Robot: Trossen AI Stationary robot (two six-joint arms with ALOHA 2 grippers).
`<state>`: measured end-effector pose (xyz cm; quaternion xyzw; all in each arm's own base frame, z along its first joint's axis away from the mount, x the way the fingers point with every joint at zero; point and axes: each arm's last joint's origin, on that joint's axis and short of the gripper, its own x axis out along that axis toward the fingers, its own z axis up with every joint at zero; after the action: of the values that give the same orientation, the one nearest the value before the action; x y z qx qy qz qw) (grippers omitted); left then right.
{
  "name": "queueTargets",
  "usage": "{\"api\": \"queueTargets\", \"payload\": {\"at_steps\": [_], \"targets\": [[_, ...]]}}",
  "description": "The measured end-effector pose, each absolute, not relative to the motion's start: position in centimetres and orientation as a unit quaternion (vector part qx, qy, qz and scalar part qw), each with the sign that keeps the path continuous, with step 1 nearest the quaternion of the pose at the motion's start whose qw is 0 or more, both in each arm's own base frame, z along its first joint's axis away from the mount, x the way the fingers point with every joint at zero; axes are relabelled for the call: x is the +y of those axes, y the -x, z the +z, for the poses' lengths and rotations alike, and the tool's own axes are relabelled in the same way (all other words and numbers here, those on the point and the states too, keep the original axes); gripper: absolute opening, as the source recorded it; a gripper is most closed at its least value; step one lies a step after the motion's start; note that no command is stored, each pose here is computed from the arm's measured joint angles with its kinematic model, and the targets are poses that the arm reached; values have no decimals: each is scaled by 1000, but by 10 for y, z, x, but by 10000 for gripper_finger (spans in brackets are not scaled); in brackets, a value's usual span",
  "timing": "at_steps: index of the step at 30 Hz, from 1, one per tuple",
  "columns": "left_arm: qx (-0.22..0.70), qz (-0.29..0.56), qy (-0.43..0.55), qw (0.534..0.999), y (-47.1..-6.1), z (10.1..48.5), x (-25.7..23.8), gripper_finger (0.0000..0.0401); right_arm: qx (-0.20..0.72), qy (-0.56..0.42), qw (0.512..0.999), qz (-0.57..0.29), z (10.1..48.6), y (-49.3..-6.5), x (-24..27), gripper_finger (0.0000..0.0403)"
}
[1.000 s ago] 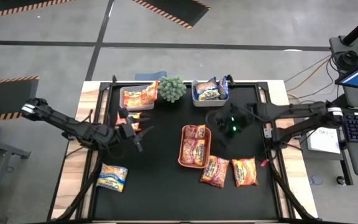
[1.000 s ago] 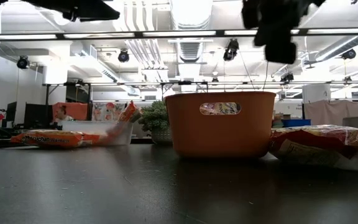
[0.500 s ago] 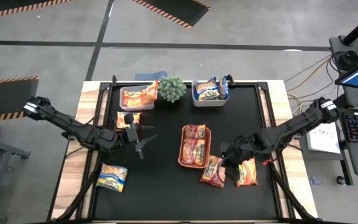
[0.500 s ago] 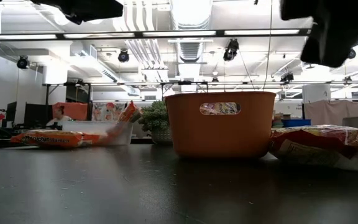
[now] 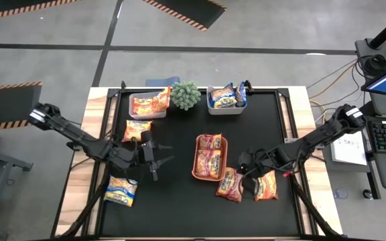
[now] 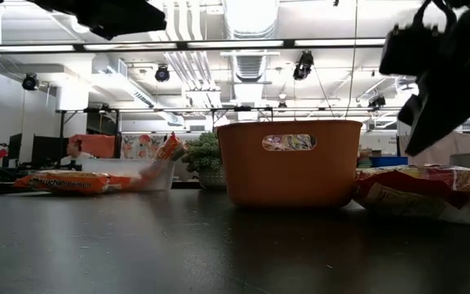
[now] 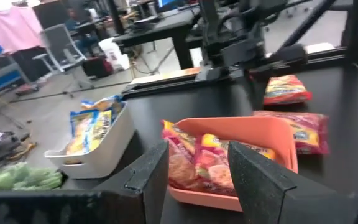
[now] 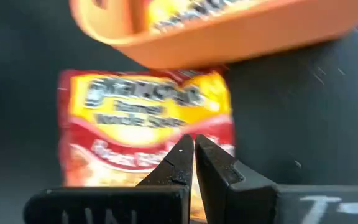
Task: Sort Maruchan noodles
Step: Put the red noodle pack into the orange bin
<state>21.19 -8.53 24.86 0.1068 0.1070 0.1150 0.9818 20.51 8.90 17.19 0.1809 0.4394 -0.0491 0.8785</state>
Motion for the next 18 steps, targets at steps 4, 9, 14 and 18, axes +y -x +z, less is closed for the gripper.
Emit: {"api": "queueTargets", "payload": {"at_steps": [4, 9, 14, 18], "targets": [[111, 92, -107, 984, -220, 249, -90, 149, 439, -196, 874, -71, 167, -203, 87, 22], [119, 93, -121, 981, -232, 249, -95, 149, 435, -224, 868, -84, 167, -203, 86, 79], [129, 93, -143, 977, -244, 249, -100, 149, 434, -222, 868, -93, 164, -205, 87, 162], [135, 92, -154, 974, -250, 247, -102, 149, 431, -192, 878, -81, 156, -209, 88, 219]]}}
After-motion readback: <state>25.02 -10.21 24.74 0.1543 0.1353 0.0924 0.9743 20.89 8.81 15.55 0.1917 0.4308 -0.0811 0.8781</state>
